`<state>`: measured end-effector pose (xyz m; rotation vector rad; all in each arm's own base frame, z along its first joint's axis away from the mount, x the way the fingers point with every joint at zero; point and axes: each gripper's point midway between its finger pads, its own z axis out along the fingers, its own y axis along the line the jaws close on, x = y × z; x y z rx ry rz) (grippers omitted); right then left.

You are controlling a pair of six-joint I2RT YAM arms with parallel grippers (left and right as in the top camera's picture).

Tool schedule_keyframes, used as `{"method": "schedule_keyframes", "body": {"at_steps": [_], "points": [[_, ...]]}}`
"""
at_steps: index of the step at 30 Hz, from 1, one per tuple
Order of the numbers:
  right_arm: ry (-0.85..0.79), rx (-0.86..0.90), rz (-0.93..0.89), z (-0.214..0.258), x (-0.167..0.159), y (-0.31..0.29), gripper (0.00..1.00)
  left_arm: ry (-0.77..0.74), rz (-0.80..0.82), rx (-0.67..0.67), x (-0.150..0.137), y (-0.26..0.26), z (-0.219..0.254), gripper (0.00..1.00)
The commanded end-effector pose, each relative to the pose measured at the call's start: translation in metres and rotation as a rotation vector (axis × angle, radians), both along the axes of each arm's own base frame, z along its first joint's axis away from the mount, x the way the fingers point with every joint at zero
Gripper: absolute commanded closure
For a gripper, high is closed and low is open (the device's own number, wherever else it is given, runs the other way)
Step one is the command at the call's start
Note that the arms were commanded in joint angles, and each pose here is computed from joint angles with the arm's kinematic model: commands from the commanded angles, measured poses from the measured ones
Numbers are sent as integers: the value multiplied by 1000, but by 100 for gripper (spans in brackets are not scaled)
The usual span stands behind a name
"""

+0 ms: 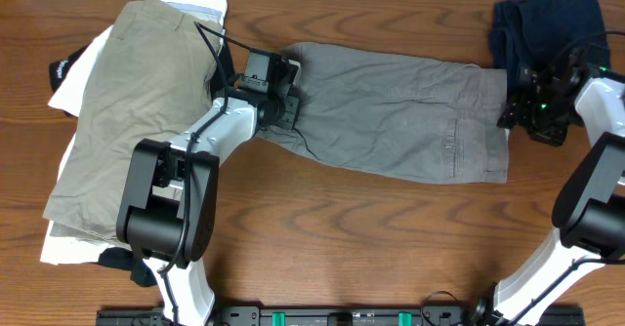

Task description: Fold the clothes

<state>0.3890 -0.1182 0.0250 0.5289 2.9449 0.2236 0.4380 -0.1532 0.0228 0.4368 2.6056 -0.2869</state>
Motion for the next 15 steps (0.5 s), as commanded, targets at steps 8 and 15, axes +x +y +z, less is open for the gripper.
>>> {"method": "schedule_keyframes", "body": {"at_steps": [8,15], "points": [[19,-78,125,-9,10,25,20,-17,15,-1,3,2,8,87],[44,-134,118,-11,8,21,19,-17,15,-1,3,2,8,87]]}}
